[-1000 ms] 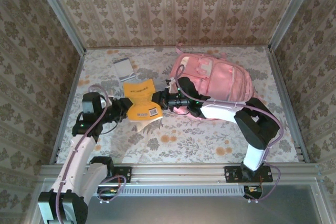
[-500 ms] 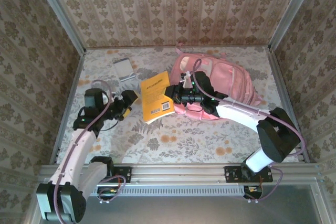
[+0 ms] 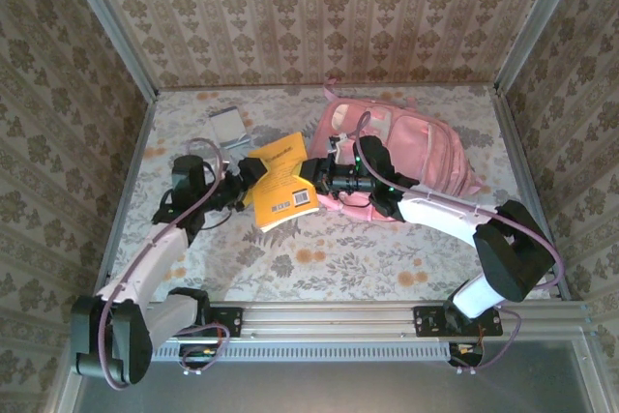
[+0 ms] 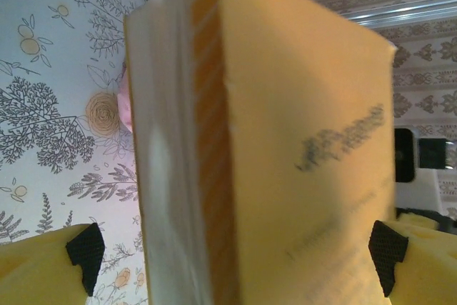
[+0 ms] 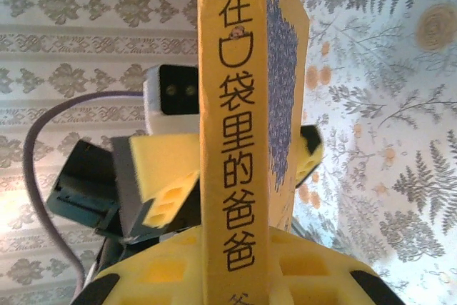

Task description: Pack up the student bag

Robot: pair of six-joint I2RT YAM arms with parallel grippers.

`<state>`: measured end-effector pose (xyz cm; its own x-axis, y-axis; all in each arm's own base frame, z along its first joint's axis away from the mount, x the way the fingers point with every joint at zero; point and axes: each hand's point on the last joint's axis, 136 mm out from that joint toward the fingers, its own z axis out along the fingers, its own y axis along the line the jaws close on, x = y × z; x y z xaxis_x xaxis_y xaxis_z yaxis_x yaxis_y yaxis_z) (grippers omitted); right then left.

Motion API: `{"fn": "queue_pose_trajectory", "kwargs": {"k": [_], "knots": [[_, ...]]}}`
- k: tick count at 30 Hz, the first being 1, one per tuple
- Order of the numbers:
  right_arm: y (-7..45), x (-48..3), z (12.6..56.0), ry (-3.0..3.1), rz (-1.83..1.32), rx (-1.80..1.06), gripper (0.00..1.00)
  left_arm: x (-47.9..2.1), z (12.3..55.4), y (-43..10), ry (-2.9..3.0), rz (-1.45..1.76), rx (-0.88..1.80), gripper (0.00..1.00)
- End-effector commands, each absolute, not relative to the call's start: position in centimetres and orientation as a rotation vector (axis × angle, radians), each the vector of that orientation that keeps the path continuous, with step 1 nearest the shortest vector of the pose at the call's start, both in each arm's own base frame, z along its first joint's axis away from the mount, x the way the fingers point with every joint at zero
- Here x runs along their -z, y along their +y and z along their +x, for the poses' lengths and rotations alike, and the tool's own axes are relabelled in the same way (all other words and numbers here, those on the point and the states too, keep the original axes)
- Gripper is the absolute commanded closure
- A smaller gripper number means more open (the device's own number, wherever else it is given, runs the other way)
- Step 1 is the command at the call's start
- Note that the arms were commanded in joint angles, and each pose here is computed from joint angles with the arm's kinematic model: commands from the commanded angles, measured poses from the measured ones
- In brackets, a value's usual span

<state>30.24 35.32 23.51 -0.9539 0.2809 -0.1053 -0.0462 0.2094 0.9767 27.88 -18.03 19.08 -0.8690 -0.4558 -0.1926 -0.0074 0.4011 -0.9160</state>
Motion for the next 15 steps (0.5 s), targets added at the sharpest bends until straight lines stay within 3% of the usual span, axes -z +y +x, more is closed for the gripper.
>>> {"fn": "queue_pose_trajectory", "kwargs": {"k": [1,4,8,15], "knots": [[35.5,-29.3,28.9,2.042,0.083,-1.945,1.0,-20.4,28.5,-18.6,2.188,-0.374,1.51,0.02],[35.4,-29.1,28.7,2.045,0.078,-1.937,1.0,-21.3,28.8,-19.1,2.152,-0.362,1.543,0.13],[35.1,-28.0,28.8,2.075,0.08,-1.901,1.0,-22.3,28.8,-19.4,2.104,-0.347,1.58,0.5],[33.4,-27.1,29.4,2.118,0.114,-1.769,0.98,-23.7,28.9,-19.2,2.033,-0.383,1.62,1.0]]}}
